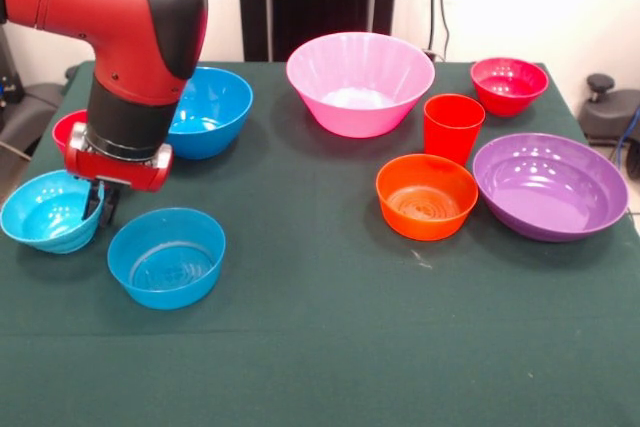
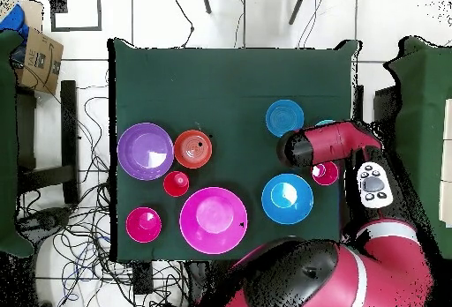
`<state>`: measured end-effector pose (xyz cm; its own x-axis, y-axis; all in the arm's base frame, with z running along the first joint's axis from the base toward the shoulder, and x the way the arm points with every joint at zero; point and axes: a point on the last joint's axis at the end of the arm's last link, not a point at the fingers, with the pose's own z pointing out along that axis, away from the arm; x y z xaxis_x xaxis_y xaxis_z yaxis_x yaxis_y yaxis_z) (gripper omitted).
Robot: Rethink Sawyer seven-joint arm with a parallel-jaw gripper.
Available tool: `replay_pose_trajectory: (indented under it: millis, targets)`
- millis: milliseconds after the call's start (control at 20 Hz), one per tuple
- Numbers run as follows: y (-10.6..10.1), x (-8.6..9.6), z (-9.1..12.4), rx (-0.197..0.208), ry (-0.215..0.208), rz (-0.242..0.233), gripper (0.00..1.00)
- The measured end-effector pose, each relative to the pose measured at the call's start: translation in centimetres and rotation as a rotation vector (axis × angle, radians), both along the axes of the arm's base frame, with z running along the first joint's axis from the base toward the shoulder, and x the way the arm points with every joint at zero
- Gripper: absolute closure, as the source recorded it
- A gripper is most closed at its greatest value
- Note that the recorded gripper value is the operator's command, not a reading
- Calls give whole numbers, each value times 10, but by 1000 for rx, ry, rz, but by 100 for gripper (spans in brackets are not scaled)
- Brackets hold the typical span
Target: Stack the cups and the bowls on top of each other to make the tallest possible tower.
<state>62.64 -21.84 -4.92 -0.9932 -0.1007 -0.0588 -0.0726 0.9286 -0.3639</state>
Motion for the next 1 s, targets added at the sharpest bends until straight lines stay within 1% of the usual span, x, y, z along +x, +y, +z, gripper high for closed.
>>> replay_pose_trajectory:
  millis: [250, 450, 550, 650, 800, 900, 1000]
  targets:
    - [5, 0, 8, 9, 18, -30, 100]
    - [13, 1, 20, 9, 38, -47, 100]
    - [16, 2, 24, 6, 43, -48, 100]
    - [22, 6, 34, -2, 53, -49, 100]
    - [26, 8, 39, -7, 54, -46, 100]
    - [33, 13, 45, -12, 53, -40, 100]
    - [36, 15, 48, -14, 52, -37, 100]
